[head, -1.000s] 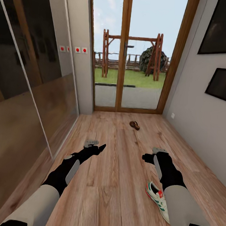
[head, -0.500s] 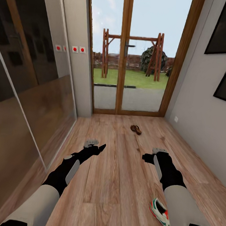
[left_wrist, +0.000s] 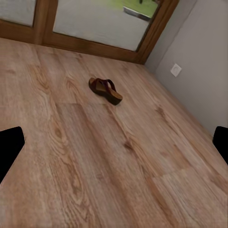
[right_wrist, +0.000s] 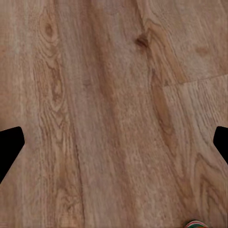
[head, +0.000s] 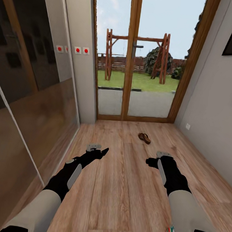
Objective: Pick up the two gym shoes and the two sandals from the corridor floor and place them onto the hallstand (shoe rack) in the corridor, making sure they are on the rack and not on the floor. Arrange them so the two gym shoes are next to each other and the two sandals are next to each other.
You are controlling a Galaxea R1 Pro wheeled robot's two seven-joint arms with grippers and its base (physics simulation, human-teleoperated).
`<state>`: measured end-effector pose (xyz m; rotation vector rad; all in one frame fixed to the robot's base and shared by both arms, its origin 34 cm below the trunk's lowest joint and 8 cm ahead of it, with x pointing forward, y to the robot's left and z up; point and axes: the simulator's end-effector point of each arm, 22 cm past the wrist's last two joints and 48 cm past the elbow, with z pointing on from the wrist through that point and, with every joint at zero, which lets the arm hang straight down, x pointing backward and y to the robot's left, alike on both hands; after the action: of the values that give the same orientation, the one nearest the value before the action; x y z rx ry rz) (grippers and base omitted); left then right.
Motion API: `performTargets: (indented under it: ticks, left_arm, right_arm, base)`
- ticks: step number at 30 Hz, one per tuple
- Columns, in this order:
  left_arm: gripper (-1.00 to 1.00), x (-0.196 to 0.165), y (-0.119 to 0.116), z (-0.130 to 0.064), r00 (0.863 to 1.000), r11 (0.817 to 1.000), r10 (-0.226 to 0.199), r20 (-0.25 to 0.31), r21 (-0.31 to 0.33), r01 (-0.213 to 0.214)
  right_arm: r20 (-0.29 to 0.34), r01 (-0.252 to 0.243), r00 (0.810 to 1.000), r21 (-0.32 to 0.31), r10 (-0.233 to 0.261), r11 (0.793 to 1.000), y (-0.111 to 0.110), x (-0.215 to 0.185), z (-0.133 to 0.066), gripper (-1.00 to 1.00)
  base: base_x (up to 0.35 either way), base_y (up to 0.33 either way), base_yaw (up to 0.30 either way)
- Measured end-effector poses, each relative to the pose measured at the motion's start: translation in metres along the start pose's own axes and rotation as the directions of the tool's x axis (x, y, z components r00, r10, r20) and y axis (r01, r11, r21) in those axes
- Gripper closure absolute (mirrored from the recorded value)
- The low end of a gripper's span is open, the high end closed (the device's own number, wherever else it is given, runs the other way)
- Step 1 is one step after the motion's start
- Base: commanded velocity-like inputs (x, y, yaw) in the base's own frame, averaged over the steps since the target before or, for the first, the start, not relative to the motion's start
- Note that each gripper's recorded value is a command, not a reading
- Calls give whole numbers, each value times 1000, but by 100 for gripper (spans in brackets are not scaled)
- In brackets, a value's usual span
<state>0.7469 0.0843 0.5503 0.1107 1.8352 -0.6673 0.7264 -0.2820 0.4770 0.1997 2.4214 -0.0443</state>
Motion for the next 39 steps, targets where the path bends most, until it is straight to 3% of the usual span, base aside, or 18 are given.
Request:
performTargets:
  ticks: [39]
  left_arm:
    - [-100, 0, -1, 0, 1000, 1000, 1, 0, 1, -1]
  right_arm:
    - [0, 0, 1000, 0, 0, 1000, 0, 0, 0, -100]
  base:
    - [341, 27, 0]
